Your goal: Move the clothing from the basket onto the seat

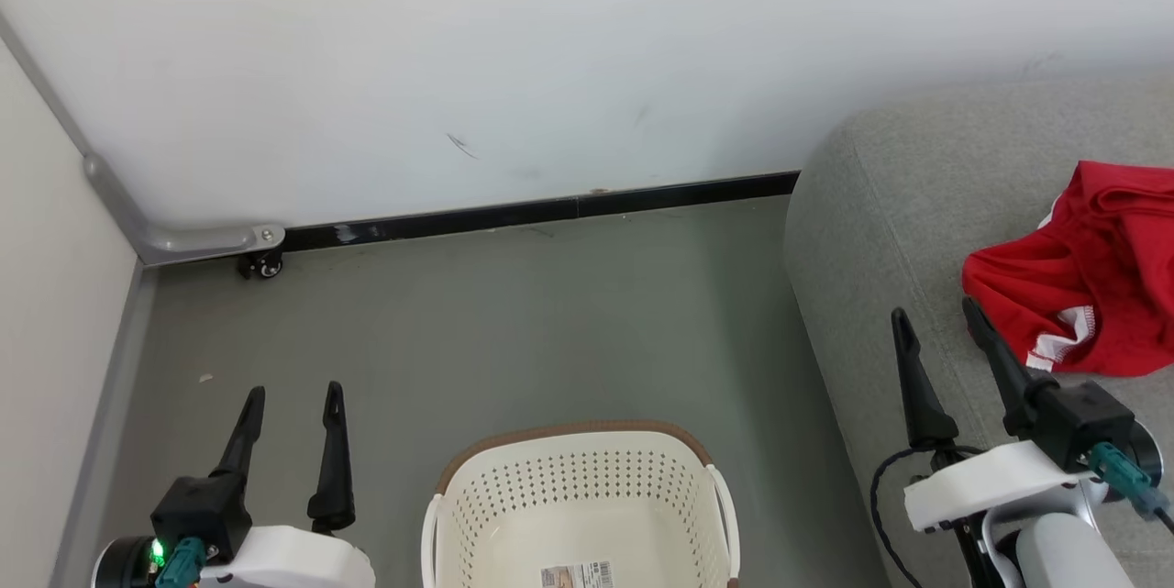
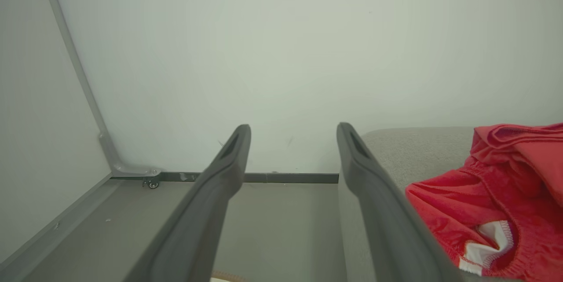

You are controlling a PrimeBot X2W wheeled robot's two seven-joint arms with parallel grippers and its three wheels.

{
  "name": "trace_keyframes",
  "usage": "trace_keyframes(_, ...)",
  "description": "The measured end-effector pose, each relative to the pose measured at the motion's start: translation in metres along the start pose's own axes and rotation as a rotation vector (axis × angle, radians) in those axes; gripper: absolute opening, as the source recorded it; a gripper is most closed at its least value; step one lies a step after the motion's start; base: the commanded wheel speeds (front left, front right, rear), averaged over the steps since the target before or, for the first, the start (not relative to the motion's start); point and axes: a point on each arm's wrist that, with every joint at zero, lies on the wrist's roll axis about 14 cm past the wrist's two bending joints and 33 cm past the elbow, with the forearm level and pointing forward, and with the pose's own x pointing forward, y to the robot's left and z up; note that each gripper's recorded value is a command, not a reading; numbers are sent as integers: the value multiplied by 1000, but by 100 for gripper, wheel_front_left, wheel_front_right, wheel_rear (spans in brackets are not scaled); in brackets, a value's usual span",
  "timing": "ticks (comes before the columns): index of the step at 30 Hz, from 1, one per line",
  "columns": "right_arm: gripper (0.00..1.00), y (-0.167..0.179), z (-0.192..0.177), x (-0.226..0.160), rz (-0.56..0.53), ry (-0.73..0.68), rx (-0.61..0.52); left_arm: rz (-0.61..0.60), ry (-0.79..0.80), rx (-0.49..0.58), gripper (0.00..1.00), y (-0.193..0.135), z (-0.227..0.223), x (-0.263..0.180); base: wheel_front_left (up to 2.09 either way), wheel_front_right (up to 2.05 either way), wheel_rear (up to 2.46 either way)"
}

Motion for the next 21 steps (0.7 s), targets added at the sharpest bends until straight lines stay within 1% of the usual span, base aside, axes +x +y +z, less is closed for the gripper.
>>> trace_keyframes(7,100,7,-3,-19,0,-2,19,3,-3,-9,100,0,2,-13,0,0,0)
trace_keyframes(21,100,3,-10,-45,-28,18,18,-40,12,-17,100,-15,-3,-20,0,0,0)
